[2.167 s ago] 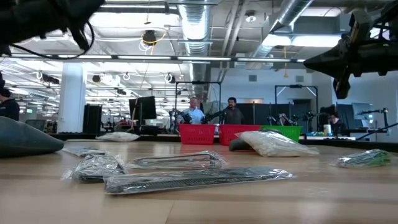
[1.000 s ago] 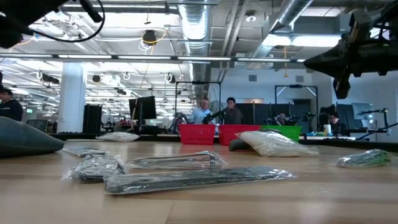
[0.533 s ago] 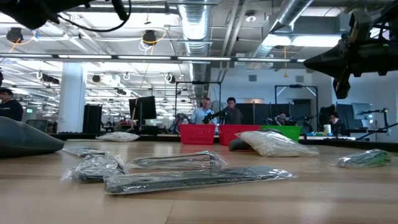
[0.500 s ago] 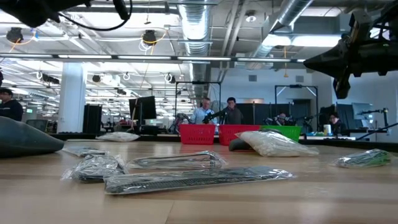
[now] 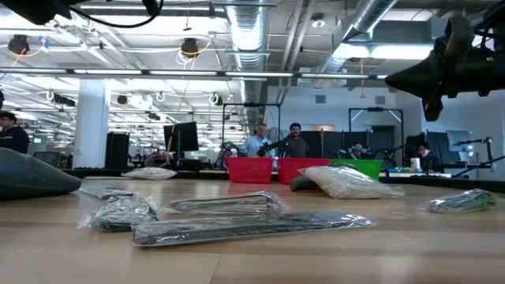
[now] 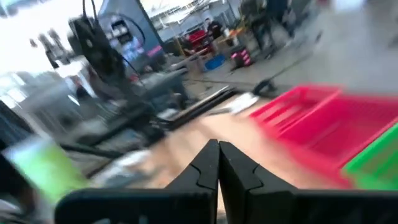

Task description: Pick & Place Travel size toiletries

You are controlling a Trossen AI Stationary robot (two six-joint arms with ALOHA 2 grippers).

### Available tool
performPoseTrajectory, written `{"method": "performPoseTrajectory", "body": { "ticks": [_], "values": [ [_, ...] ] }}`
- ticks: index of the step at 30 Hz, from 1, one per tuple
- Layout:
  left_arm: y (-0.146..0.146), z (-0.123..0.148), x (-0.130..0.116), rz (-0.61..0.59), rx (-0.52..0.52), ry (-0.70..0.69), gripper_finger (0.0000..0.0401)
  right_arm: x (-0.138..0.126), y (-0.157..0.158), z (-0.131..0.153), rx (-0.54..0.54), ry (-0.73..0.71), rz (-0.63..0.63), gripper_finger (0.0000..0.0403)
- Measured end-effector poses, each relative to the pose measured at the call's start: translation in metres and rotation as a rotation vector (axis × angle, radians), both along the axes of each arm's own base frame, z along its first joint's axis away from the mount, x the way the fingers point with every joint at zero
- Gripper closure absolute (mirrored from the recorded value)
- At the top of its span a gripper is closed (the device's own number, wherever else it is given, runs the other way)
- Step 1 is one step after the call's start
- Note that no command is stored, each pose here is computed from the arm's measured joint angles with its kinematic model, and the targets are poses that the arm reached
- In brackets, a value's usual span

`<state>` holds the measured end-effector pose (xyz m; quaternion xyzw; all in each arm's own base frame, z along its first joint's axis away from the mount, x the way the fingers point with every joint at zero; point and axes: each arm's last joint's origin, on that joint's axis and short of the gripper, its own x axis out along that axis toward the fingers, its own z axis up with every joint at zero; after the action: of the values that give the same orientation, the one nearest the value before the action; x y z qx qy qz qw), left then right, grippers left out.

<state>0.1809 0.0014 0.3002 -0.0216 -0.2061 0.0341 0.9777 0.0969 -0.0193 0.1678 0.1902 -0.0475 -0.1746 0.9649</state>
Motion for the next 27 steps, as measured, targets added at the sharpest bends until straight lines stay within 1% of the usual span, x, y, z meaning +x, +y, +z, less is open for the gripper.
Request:
{"method": "performPoseTrajectory", "body": {
  "ticks": [2,4,5,7,8,10,12,16,20,24,27],
  "values": [
    [0.000,-0.001,0.001,0.000,-0.001,0.003,0.0400,-0.002,-0.004,0.005,-0.101,-0.011,-0.106,0.0403],
    [0.000,-0.002,0.002,-0.009,-0.021,0.017,0.0400,-0.004,-0.006,0.014,-0.143,-0.085,-0.176,0.0403],
    [0.000,-0.003,0.002,-0.024,-0.045,0.015,0.0400,-0.005,-0.007,0.019,-0.163,-0.130,-0.194,0.0403],
    [-0.002,-0.001,0.001,-0.094,-0.088,-0.001,0.0400,-0.009,-0.008,0.030,-0.205,-0.238,-0.218,0.0403],
    [-0.003,0.000,0.001,-0.136,-0.099,-0.019,0.0400,-0.011,-0.007,0.036,-0.220,-0.296,-0.206,0.0403],
    [-0.004,0.006,-0.002,-0.213,-0.121,-0.075,0.0400,-0.015,-0.004,0.046,-0.257,-0.415,-0.142,0.0403],
    [-0.007,0.009,-0.004,-0.273,-0.135,-0.109,0.0400,-0.019,0.000,0.054,-0.320,-0.514,-0.054,0.0403],
    [-0.015,0.005,-0.001,-0.334,-0.139,-0.073,0.0400,-0.029,0.008,0.068,-0.490,-0.686,0.077,0.0403],
    [-0.021,0.007,-0.004,-0.433,-0.125,-0.076,0.0400,-0.025,0.015,0.068,-0.609,-0.671,0.231,0.0403],
    [-0.022,0.011,-0.011,-0.523,-0.115,-0.090,0.0400,-0.018,0.021,0.078,-0.629,-0.674,0.342,0.0403],
    [-0.024,0.015,-0.018,-0.592,-0.088,-0.095,0.0400,-0.007,0.026,0.085,-0.661,-0.638,0.404,0.0403]
  ]
}}
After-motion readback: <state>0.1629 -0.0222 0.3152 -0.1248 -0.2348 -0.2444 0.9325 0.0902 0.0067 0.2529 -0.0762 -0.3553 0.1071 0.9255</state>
